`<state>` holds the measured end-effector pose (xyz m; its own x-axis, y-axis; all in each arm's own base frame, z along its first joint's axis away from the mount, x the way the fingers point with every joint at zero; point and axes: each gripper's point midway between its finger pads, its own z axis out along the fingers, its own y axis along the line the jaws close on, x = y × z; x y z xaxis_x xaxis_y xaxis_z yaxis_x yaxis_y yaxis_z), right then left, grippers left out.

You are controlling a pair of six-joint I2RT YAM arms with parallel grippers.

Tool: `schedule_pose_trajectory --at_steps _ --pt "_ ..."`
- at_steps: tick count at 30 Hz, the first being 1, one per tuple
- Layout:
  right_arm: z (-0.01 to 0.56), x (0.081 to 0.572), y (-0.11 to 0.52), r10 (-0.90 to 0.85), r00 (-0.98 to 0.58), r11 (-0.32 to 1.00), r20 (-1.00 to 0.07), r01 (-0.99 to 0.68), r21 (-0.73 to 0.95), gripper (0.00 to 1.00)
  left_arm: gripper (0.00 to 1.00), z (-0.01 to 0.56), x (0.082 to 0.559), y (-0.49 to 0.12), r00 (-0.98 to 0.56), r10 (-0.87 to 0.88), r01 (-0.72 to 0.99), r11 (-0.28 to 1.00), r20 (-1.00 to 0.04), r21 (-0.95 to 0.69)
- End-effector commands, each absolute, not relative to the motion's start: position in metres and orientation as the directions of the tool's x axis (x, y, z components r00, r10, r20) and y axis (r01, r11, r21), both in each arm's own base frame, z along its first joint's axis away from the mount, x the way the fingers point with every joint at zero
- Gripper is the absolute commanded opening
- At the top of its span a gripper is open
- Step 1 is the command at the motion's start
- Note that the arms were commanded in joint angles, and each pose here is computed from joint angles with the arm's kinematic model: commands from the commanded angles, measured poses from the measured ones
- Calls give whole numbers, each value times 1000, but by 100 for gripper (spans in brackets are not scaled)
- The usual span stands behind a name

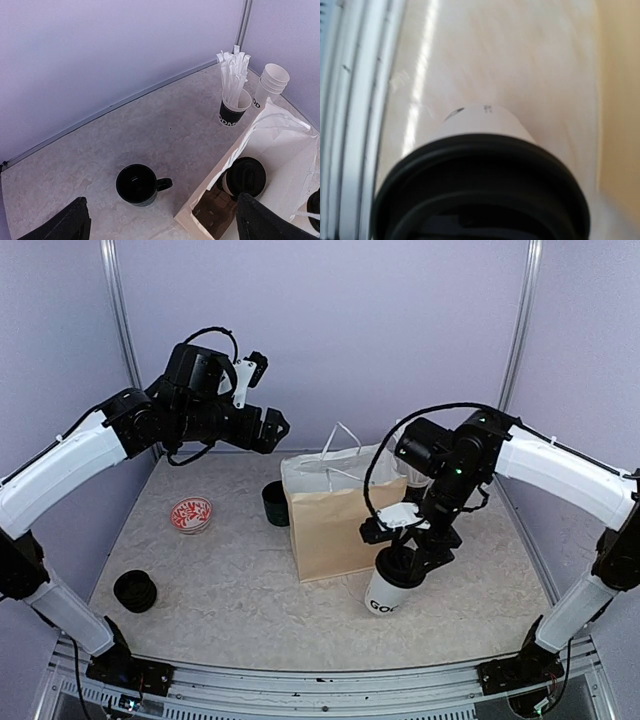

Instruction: Pack the takeout coffee

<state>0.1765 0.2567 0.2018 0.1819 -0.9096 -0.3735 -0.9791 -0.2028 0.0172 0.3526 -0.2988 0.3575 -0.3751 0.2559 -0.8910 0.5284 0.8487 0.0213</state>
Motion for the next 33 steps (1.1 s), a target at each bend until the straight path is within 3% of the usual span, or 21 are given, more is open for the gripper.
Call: schedule_pose_trajectory --at_steps 1,10,17,19,21,23,24,29,33 --pt "201 147 309 -866 341 -369 -364 -929 8 64 99 381 328 -262 -364 177 422 906 -915 7" --pt "157 126 396 -800 544 -553 -254 -832 -42 65 94 373 301 -237 -398 230 439 898 -888 36" --pt "129 136 415 -821 535 -539 -199 -841 -39 66 91 363 291 -226 -405 262 447 892 -876 60" --pt "126 134 416 -824 534 -537 -189 -842 -39 71 91 360 286 -225 -397 275 465 883 -876 66" --pt "128 131 416 -822 539 -541 -186 -840 -42 82 91 355 283 -225 -398 292 483 872 -870 72" --pt "137 130 416 -815 542 -543 -204 -838 -55 97 90 350 279 -225 -406 313 501 862 -859 78" --pt "145 128 416 -809 544 -545 -222 -836 -63 99 90 348 276 -226 -414 328 520 851 -849 76" --pt "200 115 410 -753 566 -562 -336 -819 -120 99 85 326 254 -242 -482 405 612 790 -777 32" --pt "241 111 387 -713 551 -562 -433 -819 -118 99 86 292 209 -273 -458 559 749 662 -691 40"
